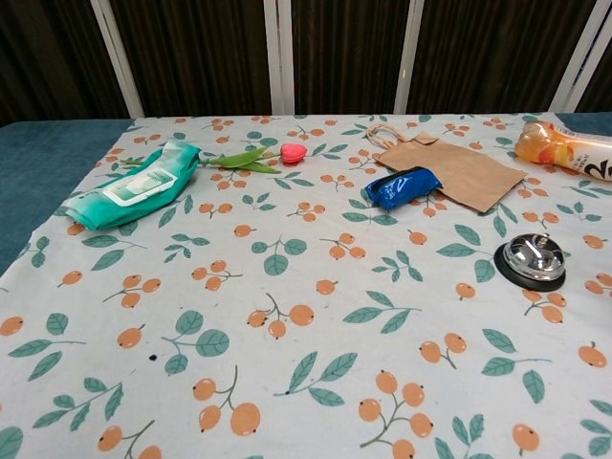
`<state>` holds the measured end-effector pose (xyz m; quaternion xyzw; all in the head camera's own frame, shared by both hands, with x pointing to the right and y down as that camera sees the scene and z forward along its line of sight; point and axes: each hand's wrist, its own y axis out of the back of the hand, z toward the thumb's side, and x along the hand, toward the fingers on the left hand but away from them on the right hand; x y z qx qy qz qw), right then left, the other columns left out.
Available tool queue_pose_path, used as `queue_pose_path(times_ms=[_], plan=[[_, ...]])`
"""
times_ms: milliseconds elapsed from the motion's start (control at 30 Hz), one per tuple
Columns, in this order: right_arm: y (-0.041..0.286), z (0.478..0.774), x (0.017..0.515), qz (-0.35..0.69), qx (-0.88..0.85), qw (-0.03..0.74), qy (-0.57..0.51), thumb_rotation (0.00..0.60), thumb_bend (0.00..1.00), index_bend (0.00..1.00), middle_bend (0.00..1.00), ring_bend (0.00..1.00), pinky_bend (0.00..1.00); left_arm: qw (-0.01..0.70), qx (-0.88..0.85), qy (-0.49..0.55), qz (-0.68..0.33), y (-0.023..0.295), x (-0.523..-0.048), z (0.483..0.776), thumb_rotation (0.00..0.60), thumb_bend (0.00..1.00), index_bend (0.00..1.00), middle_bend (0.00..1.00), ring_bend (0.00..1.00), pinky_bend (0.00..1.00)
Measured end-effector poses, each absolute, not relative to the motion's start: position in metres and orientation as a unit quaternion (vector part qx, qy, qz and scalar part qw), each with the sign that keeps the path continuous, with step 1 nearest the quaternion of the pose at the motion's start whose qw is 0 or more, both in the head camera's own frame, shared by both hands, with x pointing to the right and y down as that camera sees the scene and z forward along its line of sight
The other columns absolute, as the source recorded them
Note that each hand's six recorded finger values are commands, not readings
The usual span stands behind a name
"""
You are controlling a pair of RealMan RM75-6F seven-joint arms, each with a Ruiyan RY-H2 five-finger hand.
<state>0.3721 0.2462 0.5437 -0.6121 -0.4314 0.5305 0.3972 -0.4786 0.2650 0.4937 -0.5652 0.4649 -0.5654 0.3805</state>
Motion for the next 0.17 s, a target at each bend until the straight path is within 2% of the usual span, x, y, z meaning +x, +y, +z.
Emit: queue_pose_path(times_ms=[167], plan=[[0.2467,0.5396,0.3834,0.532,-0.613,0.384,-0.441,0.600,0.81,0.00,0.00,0.00,0.00,0.381,-0.570,0.462,-0.564,0.2645,-0.4767,0.4958,0.600,0.33,0.05,0.00,0.00,0.10]])
